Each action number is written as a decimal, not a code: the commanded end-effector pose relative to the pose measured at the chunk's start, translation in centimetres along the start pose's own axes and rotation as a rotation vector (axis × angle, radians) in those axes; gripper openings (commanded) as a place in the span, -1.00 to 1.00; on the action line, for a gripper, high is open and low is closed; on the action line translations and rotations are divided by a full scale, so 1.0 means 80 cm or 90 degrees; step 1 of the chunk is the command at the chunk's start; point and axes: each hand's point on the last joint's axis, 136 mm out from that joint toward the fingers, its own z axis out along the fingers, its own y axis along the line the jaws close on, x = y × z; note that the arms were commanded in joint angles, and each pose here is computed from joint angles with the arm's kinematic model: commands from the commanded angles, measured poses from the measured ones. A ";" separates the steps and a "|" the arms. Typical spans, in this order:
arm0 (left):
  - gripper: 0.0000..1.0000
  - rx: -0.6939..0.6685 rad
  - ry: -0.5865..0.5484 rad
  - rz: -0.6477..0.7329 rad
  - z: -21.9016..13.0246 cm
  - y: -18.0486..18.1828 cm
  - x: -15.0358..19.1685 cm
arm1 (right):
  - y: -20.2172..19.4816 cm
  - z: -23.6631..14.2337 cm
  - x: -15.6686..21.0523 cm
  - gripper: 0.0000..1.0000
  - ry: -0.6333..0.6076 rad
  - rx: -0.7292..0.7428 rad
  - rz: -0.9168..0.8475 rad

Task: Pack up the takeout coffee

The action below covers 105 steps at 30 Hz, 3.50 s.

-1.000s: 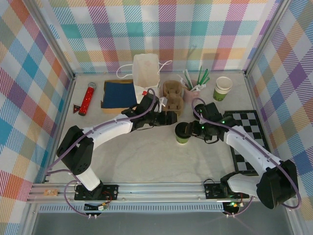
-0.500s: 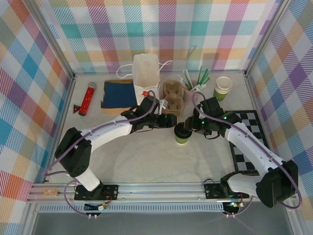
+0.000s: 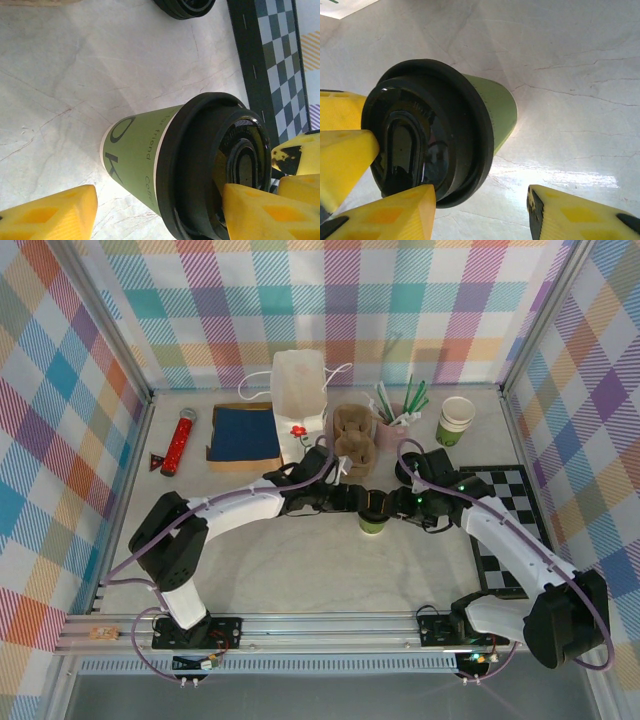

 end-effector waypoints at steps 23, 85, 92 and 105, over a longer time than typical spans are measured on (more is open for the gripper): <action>-0.10 -0.007 0.061 -0.049 0.051 0.042 0.045 | -0.077 0.038 0.014 -0.25 0.012 0.059 0.097; 0.68 0.050 -0.224 -0.105 -0.196 0.041 -0.085 | 0.108 -0.111 -0.087 0.30 -0.156 0.045 -0.543; 0.68 -0.014 -0.290 -0.158 -0.248 0.105 -0.028 | 0.159 -0.052 -0.087 0.30 -0.111 -0.025 -0.721; 0.70 -0.020 -0.325 -0.199 -0.282 0.138 0.018 | 0.163 0.059 -0.108 0.17 0.062 0.035 -0.782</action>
